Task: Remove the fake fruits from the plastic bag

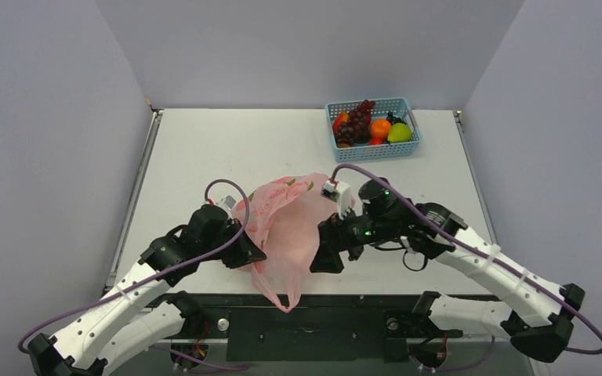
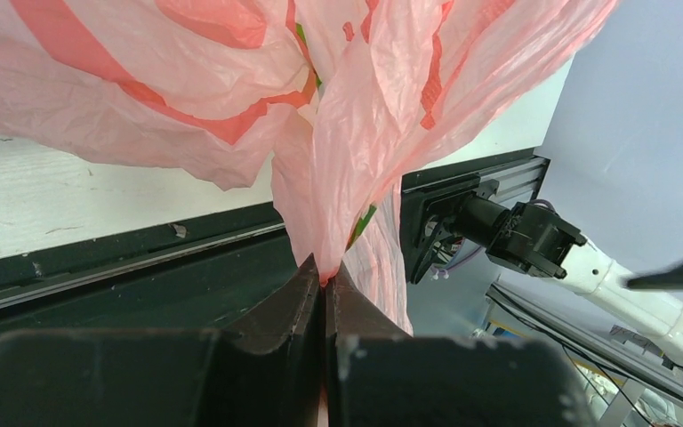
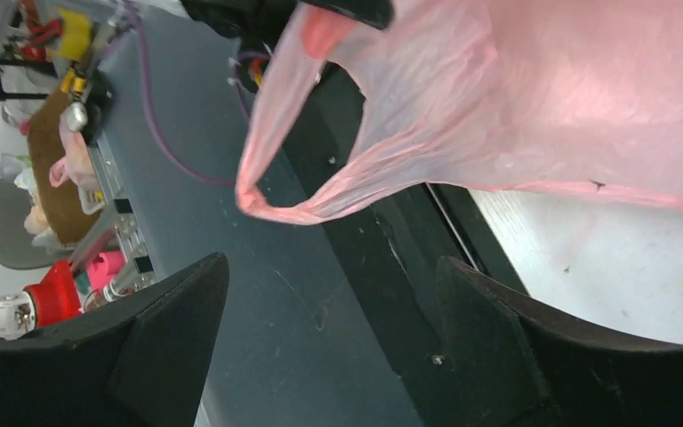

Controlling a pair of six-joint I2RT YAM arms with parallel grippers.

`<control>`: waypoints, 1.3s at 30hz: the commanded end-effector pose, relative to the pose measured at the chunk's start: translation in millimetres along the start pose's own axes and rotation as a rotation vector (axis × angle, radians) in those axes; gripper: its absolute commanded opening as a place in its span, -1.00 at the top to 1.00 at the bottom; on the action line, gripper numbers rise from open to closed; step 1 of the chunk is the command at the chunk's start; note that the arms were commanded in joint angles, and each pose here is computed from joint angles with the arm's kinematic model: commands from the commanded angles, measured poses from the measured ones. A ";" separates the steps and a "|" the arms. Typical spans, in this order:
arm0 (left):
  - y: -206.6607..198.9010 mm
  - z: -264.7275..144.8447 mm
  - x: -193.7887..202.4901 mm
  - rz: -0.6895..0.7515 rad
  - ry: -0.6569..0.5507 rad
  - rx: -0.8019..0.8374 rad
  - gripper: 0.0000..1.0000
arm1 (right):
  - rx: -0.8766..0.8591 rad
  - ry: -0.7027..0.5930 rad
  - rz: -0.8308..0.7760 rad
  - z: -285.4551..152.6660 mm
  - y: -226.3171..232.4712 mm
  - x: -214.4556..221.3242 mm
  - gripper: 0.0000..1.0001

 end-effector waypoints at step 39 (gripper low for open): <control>2.1 -25.3 1.4 0.072 -0.037 0.002 1.00 | 0.067 -0.647 0.064 241.2 -98.6 -95.1 -0.58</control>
Point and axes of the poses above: each gripper's point midway between its finger pads, its own z axis out along the fingers, its own y axis along the line the jaws close on, x = y × z, the point moved 3 cm from there along -z, back along the fingers, and after that the axes turned 15 degrees about z, right-handed, at the moved point
